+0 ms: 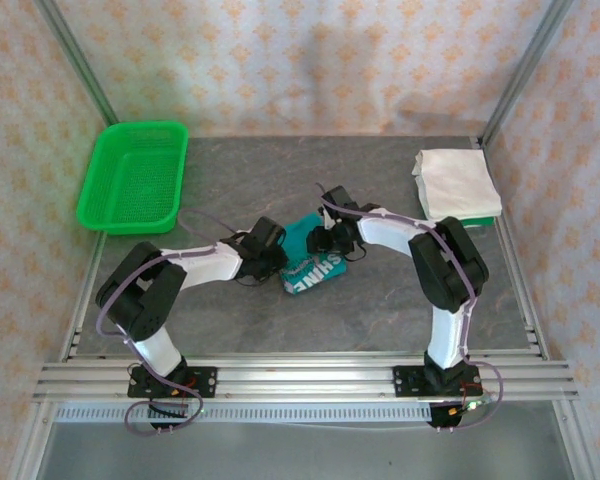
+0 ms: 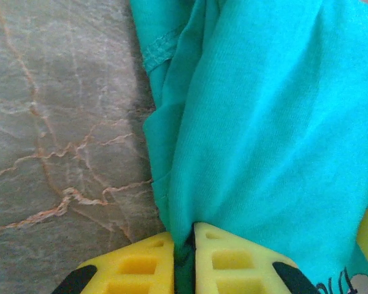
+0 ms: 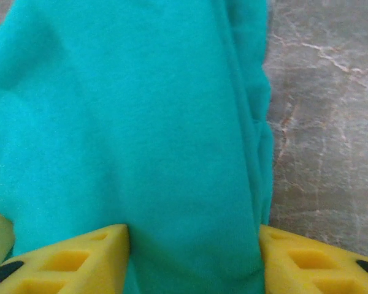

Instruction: Fold and stack the t-shirts

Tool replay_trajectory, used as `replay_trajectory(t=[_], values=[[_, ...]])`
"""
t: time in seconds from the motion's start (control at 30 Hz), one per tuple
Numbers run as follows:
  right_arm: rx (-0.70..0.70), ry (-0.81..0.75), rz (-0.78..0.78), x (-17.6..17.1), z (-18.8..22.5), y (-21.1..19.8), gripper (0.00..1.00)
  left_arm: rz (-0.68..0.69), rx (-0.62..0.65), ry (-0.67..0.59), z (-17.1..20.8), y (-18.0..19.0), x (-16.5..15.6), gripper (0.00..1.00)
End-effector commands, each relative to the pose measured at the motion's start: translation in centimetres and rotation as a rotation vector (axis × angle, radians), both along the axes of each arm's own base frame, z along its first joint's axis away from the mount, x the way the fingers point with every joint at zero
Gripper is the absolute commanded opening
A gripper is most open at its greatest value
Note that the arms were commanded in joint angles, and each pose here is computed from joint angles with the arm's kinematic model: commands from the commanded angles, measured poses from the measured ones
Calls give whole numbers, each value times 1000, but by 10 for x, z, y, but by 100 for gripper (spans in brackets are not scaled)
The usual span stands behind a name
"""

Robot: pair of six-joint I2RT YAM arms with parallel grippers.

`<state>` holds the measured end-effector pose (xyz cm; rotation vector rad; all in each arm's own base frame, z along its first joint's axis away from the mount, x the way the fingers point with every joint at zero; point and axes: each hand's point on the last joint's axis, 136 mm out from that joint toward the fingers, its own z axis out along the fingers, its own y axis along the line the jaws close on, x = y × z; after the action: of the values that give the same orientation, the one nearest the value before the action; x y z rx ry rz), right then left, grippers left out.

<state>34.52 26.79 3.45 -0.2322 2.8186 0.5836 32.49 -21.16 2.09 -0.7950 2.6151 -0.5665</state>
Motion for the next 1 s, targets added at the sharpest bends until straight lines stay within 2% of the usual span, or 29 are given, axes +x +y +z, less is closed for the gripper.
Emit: replay_trajectory(t=[0.0,0.1,0.2,0.3,0.37,0.5,0.57,0.63,0.7,0.8,0.97], values=[[-42,36,59,-14,-8,9,49,-22,19,64,-20,-2,-11,12],[-64,67,69,-20,-19,7,47,-27,18,61,-19,-3,-9,12],[-91,87,82,-24,-27,3,38,-28,20,62,-20,-3,-10,12],[-98,84,86,-24,-26,2,20,-27,22,61,-20,-2,-11,12],[-88,77,90,-22,-24,5,0,-25,22,59,-20,-2,-10,13],[-100,21,89,-15,-14,5,0,-23,21,41,-17,-1,-9,17],[-152,-48,73,-7,-5,-6,0,-25,17,4,-9,1,-7,32],[-236,-117,65,2,5,-22,0,-36,19,-65,11,3,-2,59],[-310,-162,66,8,12,-37,0,-46,38,-131,32,9,0,78],[-385,-214,69,18,23,-58,0,-69,77,-222,62,17,4,100],[-425,-311,63,36,53,-92,0,-164,145,-339,87,18,10,100]])
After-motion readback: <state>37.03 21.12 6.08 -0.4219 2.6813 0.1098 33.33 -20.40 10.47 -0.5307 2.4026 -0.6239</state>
